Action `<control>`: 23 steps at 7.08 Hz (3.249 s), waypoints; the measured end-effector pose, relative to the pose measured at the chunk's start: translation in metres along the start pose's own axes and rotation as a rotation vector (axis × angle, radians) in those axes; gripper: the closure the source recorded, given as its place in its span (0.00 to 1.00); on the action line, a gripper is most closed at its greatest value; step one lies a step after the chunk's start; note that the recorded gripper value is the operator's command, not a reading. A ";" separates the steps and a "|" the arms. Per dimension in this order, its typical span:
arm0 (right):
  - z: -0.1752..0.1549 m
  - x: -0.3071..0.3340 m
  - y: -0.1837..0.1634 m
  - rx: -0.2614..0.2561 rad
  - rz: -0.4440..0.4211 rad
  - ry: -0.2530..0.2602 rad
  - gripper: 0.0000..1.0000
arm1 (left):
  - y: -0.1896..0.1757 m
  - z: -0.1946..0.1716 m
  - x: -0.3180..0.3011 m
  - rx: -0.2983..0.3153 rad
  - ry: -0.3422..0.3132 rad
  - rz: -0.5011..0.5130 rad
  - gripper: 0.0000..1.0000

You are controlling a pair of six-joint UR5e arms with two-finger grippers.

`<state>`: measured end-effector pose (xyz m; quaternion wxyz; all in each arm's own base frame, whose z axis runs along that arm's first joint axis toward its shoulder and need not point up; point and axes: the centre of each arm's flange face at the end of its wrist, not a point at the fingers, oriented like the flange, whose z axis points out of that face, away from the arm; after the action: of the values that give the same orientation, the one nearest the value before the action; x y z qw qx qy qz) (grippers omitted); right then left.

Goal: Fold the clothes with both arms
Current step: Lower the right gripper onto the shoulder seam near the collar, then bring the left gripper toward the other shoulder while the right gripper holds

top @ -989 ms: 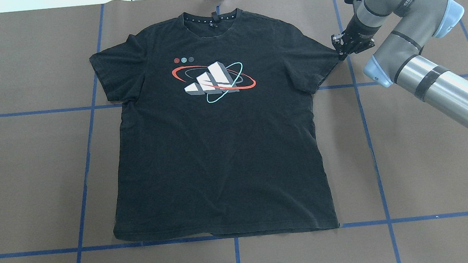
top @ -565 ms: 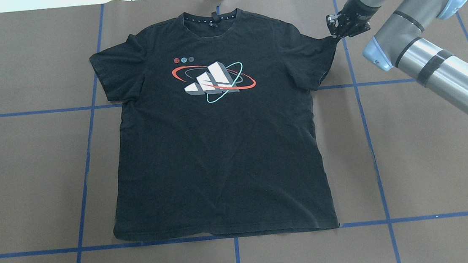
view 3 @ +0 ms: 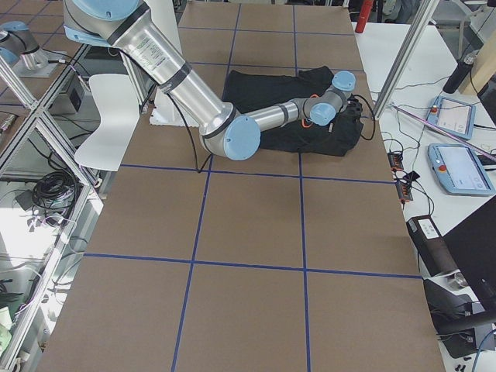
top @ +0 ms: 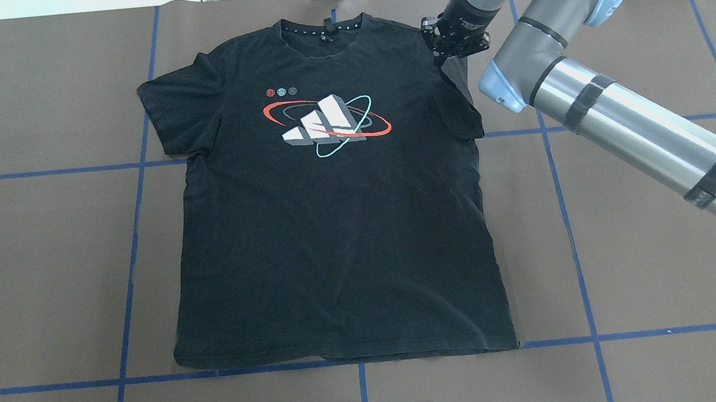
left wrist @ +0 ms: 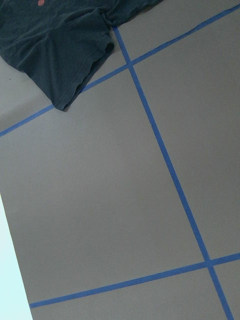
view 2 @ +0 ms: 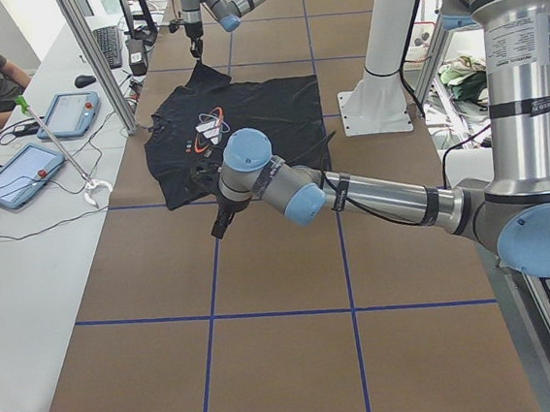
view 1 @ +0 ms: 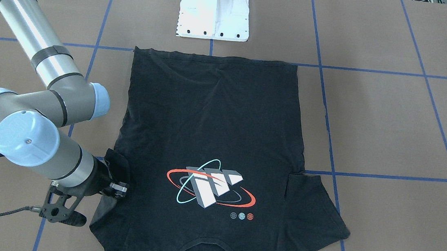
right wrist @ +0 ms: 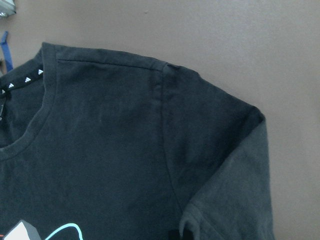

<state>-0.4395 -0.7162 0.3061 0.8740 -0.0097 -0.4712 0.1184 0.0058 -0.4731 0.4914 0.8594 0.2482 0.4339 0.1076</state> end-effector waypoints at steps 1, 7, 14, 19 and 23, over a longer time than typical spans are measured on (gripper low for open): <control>0.007 -0.018 -0.004 0.004 0.010 0.015 1.00 | 0.000 0.001 -0.001 0.004 0.001 0.003 0.00; 0.036 -0.066 0.021 0.036 -0.031 0.043 0.00 | -0.056 0.023 -0.001 0.059 0.027 0.010 0.00; -0.029 0.060 0.072 0.091 -0.069 -0.058 0.00 | -0.243 0.252 0.127 -0.020 0.113 -0.008 0.13; -0.044 0.080 0.084 0.112 -0.076 -0.071 0.00 | -0.220 0.341 0.085 -0.009 0.022 -0.087 0.25; -0.045 0.077 0.084 0.113 -0.078 -0.072 0.00 | -0.211 0.363 0.096 -0.011 0.015 -0.117 0.41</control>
<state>-0.3785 -0.6132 0.3338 0.8595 0.0625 -0.4950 0.1110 0.3474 -0.7362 0.4970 0.8623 0.2170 0.4534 0.0613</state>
